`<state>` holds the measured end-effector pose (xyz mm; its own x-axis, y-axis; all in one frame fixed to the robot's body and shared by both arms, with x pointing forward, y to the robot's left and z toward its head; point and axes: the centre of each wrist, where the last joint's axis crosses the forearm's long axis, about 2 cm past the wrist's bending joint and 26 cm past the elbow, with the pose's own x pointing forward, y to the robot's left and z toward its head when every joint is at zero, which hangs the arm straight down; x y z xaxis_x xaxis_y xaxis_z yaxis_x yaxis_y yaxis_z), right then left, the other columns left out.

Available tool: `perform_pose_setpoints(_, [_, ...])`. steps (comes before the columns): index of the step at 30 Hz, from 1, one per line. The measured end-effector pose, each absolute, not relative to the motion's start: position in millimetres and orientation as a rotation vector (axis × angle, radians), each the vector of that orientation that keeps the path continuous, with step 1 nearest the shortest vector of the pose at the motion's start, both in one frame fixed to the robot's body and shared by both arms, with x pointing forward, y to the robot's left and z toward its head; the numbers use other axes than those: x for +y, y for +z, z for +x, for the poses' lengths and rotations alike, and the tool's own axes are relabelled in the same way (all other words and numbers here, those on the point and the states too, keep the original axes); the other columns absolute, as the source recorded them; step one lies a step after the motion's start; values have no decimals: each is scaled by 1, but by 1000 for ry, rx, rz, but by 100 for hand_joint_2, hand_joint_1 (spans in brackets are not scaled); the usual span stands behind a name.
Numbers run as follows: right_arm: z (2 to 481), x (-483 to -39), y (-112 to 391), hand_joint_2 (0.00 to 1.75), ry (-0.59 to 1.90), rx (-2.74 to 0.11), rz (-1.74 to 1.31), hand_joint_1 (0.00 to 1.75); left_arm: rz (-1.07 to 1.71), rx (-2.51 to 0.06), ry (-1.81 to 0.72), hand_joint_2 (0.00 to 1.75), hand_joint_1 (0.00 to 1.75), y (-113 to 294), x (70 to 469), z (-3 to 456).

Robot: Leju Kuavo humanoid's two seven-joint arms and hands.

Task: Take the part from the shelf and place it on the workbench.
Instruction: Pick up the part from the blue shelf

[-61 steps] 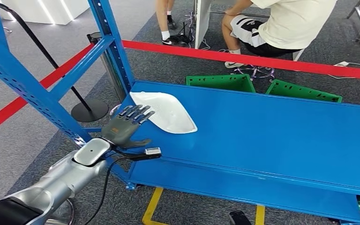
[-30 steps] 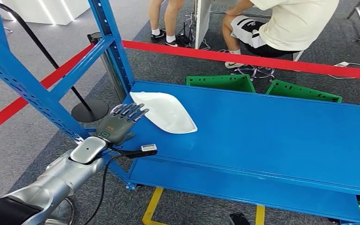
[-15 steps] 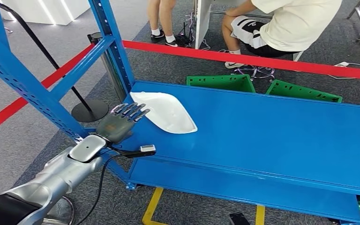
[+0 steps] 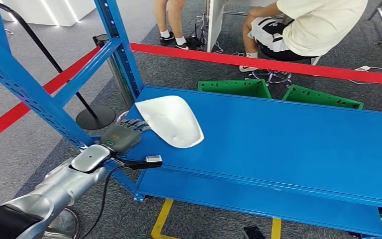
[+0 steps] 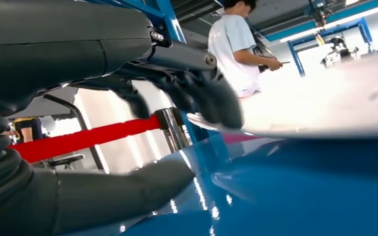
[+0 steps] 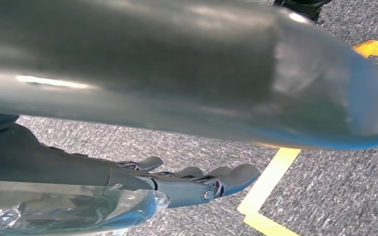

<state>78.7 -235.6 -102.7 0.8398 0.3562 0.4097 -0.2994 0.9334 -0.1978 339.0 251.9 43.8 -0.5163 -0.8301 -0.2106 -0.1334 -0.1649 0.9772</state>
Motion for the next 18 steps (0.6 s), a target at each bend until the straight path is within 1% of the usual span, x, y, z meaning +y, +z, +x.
perform_pose_setpoints(2, [79, -236, -103, 0, 347, -457, -128, 0, 1101, -1577, -1738, 175, 175, 43, 252, 339])
perform_pose_setpoints(6, [79, -236, -103, 0, 347, -458, -127, 0, 1094, -1572, -1743, 175, 151, 42, 253, 338])
perform_pose_setpoints(18, [79, -235, -103, 0, 347, -460, -124, 0, 1088, -1562, -1749, 175, 150, 41, 255, 338])
